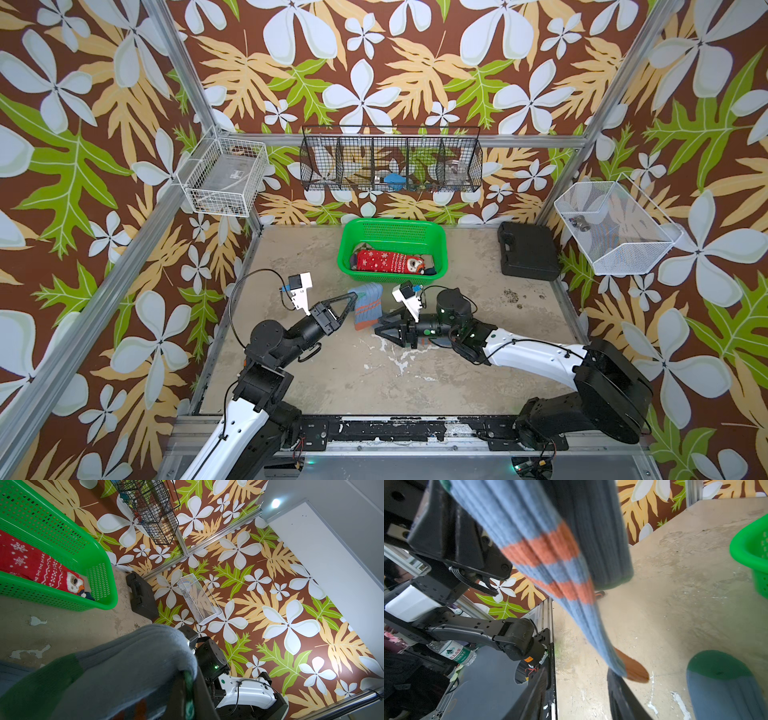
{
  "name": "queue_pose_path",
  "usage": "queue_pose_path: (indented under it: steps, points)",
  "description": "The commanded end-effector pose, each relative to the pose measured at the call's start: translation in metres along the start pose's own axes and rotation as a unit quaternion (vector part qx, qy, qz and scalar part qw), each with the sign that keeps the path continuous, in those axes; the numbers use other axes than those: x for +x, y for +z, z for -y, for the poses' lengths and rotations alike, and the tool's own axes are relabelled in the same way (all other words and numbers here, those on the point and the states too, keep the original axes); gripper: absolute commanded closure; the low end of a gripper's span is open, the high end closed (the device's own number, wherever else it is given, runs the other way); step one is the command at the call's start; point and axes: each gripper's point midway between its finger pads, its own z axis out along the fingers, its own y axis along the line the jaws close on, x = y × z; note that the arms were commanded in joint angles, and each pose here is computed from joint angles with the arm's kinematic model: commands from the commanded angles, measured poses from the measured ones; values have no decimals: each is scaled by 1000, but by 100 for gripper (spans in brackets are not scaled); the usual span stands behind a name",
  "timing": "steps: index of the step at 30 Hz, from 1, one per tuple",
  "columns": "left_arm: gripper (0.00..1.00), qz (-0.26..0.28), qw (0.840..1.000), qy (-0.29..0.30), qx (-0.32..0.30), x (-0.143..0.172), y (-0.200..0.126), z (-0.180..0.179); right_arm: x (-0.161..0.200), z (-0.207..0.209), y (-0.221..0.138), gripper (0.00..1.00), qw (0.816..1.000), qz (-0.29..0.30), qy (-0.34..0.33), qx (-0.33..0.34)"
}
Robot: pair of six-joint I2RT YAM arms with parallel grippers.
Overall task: Place the socks together as a pair
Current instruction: Place the sock at the center of the board.
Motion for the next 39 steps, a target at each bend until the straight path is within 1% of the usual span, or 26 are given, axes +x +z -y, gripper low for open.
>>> queue_pose_path:
  steps: [1, 3, 5, 8, 11, 12, 13, 14, 16, 18, 20, 24, 27, 30, 31, 33, 34, 35, 37, 39]
  points:
    - [100, 4, 1000, 15, 18, -3, -2, 12, 0, 17, -3, 50, 998, -1, -16, 55]
    - [100, 3, 1000, 13, 19, -3, -2, 13, -1, 18, -4, 49, 998, 4, -18, 59]
    - [100, 3, 1000, 14, 19, -3, -2, 13, -4, 14, -2, 49, 999, 8, -19, 46]
    - [100, 1, 1000, 14, 21, -2, -2, 15, -9, 1, 3, 49, 1000, 17, -19, 6]
    - [100, -1, 1000, 15, 23, -2, -2, 16, -15, -8, 6, 50, 999, 26, -23, -18]
    - [100, -1, 1000, 16, 22, -2, -2, 15, -16, -11, 7, 52, 999, 27, -23, -26]
    - [100, -2, 1000, 17, 19, -1, -2, 14, -15, -15, 8, 57, 999, 27, -20, -36]
    - [100, -2, 1000, 20, 14, -1, -2, 12, -14, -18, 7, 66, 998, 25, -16, -46]
    - [100, -2, 1000, 26, -1, 0, -2, 4, -9, -25, 4, 79, 998, 19, -5, -62]
    - [100, -3, 999, 42, -28, 3, -2, -12, 3, -29, -3, 90, 998, 4, 14, -67]
    - [98, -10, 996, 57, -68, 12, -5, -42, 23, -26, -9, 96, 997, -28, 42, -55]
    - [91, -28, 990, 60, -128, 42, -21, -108, 65, -16, -20, 100, 991, -98, 91, -21]
    - [89, -31, 987, 42, -150, 64, -38, -146, 102, -2, -28, 100, 978, -170, 119, 20]
    - [80, -34, 987, 29, -156, 81, -49, -170, 134, 8, -38, 100, 964, -230, 129, 48]
    - [75, -37, 987, 25, -156, 87, -52, -175, 144, 13, -42, 100, 959, -246, 130, 62]
    - [59, -45, 987, 19, -153, 95, -56, -183, 158, 22, -50, 100, 948, -276, 130, 90]
    - [46, -49, 987, 17, -153, 99, -57, -187, 165, 27, -54, 100, 942, -290, 132, 104]
    - [36, -51, 986, 17, -155, 101, -58, -190, 170, 31, -58, 100, 937, -300, 134, 119]
    - [25, -47, 984, 22, -168, 100, -60, -196, 179, 41, -63, 100, 928, -313, 138, 148]
    - [18, -35, 982, 34, -185, 93, -60, -198, 186, 46, -67, 100, 922, -321, 142, 165]
